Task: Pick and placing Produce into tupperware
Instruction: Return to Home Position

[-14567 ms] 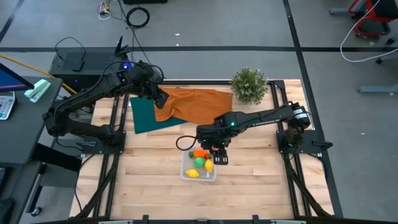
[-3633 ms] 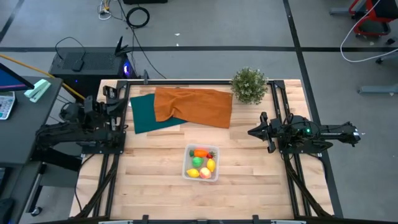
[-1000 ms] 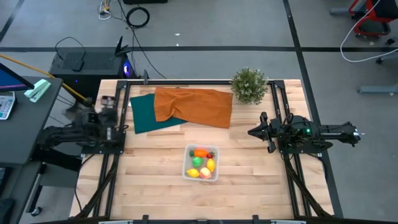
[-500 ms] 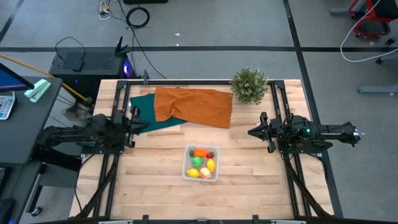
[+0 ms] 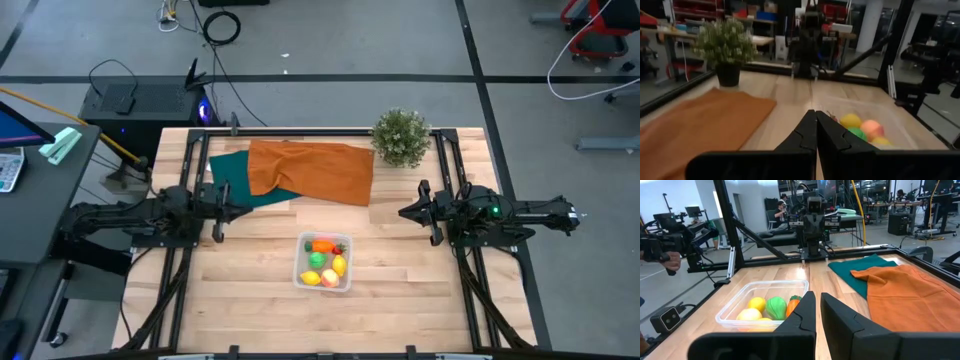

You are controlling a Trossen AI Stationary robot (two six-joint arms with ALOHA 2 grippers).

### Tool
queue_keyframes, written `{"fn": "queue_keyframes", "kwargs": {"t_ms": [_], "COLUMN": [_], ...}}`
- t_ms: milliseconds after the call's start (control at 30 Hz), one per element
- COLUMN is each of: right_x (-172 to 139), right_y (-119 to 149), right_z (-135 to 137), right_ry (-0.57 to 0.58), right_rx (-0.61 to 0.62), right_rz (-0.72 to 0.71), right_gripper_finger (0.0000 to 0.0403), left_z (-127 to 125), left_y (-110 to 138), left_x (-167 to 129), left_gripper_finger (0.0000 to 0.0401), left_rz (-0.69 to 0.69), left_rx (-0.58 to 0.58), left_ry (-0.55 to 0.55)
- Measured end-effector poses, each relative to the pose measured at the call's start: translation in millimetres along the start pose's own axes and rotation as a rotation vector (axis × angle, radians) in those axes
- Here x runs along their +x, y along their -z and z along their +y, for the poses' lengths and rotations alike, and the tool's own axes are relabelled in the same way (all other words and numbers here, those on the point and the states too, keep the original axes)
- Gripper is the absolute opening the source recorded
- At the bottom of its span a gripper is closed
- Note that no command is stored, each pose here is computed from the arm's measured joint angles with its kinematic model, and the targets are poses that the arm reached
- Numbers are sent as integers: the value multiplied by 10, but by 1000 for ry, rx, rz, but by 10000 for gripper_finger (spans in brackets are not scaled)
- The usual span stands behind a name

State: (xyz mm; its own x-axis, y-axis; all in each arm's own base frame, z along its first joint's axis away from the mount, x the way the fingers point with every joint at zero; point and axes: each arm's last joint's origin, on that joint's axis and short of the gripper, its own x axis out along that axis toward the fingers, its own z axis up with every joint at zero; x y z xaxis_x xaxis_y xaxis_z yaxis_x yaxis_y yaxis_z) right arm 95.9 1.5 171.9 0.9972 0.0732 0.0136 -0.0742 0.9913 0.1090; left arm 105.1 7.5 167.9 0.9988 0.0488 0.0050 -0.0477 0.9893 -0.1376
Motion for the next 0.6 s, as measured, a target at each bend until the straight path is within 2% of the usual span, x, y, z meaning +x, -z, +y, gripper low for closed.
{"fn": "queue_keyframes", "kwargs": {"t_ms": [300, 600], "right_x": [0, 0], "right_y": [0, 0], "right_z": [0, 0], "right_ry": [0, 0], "right_rx": [0, 0], "right_rz": [0, 0], "right_gripper_finger": [1, 1], "left_z": [-17, -17], "left_y": [12, 26], "left_x": [0, -1], "left_gripper_finger": [5, 6], "left_rz": [17, 30], "left_rx": [2, 51], "left_ry": [61, 66]}}
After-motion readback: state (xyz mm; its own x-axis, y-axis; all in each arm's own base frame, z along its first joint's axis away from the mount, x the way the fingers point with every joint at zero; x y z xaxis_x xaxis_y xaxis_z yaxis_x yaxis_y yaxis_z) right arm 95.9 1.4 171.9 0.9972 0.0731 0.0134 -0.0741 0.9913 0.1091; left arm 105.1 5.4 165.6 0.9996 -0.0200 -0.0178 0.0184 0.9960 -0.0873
